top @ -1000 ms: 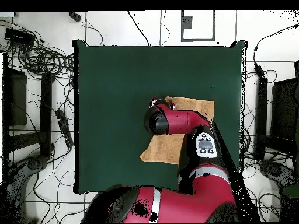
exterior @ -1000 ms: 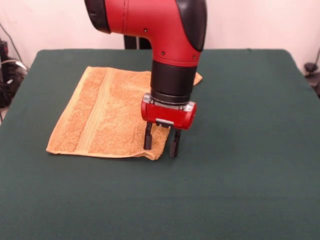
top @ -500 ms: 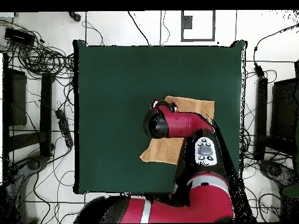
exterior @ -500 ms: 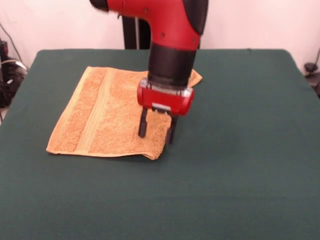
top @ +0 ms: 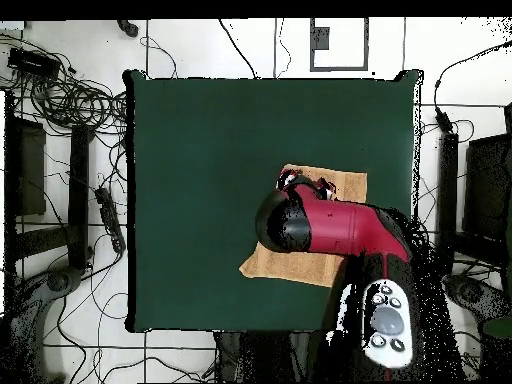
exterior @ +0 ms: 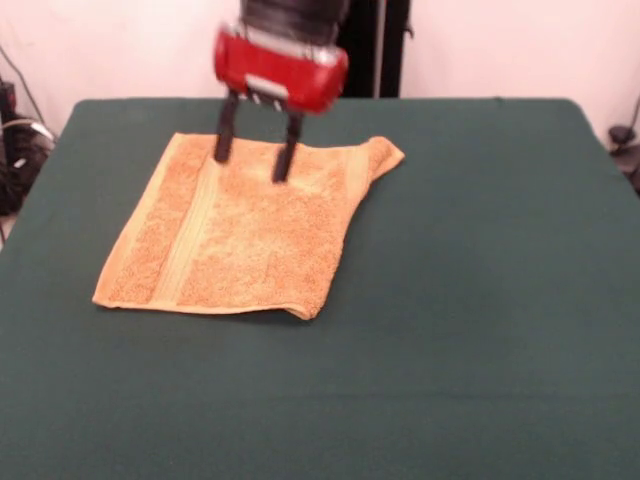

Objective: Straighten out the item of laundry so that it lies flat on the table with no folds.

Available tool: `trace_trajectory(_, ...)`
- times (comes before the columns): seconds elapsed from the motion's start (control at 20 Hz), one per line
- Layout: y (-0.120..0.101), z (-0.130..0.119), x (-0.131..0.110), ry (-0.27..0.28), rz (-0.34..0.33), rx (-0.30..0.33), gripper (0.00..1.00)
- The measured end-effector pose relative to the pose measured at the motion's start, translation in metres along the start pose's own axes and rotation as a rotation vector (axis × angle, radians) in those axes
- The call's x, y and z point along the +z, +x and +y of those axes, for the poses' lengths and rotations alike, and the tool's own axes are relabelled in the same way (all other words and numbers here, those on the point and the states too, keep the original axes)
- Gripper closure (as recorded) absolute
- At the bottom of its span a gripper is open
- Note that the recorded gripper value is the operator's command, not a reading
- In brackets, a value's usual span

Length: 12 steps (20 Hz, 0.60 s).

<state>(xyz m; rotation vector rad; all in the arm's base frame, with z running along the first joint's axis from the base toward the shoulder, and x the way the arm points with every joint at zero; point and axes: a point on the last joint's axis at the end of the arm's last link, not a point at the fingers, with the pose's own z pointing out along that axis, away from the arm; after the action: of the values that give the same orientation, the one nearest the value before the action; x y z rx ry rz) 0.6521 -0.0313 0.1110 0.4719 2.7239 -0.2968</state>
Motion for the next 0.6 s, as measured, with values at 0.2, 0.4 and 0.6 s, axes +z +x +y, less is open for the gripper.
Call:
trace_trajectory(0.2, -0.019, -0.019, -0.018, 0.014, -0.012, 0.034, 0.0)
trace_trajectory(0.4, -0.019, -0.034, -0.01, 0.021, -0.003, 0.055, 0.0)
trace_trajectory(0.6, -0.008, -0.032, 0.01, 0.011, 0.014, 0.054, 0.0)
